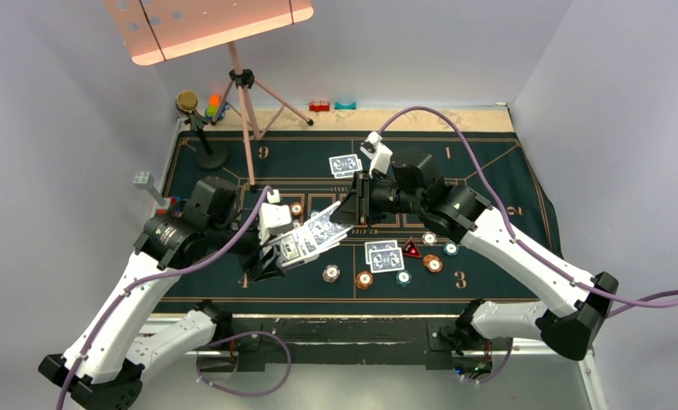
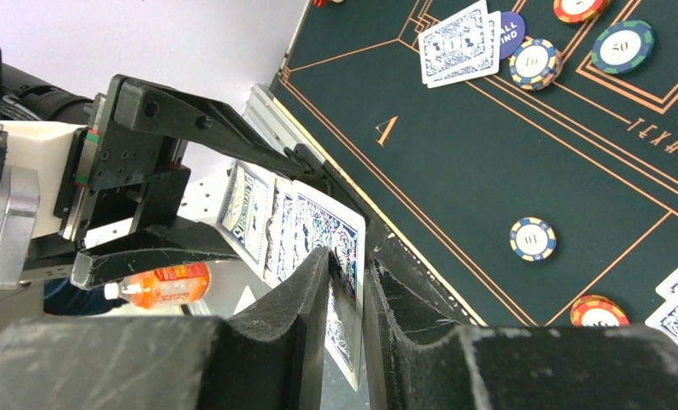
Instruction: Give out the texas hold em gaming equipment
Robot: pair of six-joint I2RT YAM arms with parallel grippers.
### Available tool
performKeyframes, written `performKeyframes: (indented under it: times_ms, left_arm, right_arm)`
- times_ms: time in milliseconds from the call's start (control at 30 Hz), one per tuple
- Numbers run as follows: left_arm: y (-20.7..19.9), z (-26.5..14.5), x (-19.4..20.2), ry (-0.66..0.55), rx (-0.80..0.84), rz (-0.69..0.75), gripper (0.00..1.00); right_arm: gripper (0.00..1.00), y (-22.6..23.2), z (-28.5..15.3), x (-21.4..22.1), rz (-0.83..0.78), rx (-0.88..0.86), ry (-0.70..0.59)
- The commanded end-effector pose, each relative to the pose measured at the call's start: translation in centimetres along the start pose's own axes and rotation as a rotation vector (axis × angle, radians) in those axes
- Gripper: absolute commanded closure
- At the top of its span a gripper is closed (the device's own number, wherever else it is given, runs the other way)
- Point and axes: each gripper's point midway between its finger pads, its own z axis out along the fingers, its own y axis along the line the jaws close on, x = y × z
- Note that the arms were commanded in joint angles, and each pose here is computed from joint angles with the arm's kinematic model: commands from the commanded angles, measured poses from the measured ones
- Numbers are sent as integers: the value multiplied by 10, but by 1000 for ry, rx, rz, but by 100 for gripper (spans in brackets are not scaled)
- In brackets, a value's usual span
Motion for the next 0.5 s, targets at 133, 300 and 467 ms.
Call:
performKeyframes:
  times_ms: [133,300,467]
  left_arm:
    - [-4,-4,-17,-66,8,33,100]
    - [-4,-6,-19,-70,4,36,100]
    - [-4,-6,-20,-73,3,37,100]
  right_arm:
    - [76,31,-8,-13,-24,-124,-28]
    - [74,26,-2,-9,-18,-116,-13]
    - [74,25,5,-3,1,-132,14]
